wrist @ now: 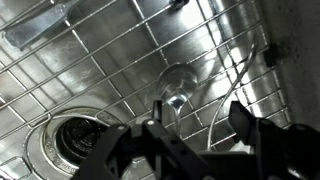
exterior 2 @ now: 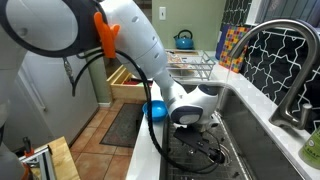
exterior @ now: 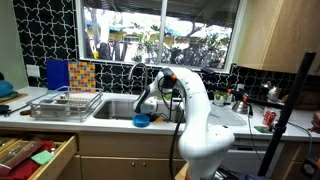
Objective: Remove the blue bowl from the sink, put it on the edge of the sink, remove the silver spoon from the sink and put it on the blue bowl
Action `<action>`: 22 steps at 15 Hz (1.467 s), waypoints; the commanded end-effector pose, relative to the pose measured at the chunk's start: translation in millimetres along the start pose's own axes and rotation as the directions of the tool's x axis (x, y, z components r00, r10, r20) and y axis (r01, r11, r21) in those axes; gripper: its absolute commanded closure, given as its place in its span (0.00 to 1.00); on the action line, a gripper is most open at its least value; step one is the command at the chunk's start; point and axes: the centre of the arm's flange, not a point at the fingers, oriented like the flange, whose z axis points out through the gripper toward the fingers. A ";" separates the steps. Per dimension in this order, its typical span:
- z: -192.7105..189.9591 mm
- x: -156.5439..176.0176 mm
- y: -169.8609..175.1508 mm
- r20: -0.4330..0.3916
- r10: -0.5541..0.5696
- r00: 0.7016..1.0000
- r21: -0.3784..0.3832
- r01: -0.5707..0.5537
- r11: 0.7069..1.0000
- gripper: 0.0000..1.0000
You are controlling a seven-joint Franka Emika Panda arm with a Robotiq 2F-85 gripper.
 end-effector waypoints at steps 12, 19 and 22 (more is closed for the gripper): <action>27.8 19.3 24.7 -0.034 -0.025 0.999 0.024 0.026 0.999 0.73; 30.6 22.8 23.7 -0.040 -0.039 0.998 0.031 0.040 0.999 1.00; 29.7 23.4 22.4 -0.033 -0.043 0.999 0.032 0.044 0.999 0.98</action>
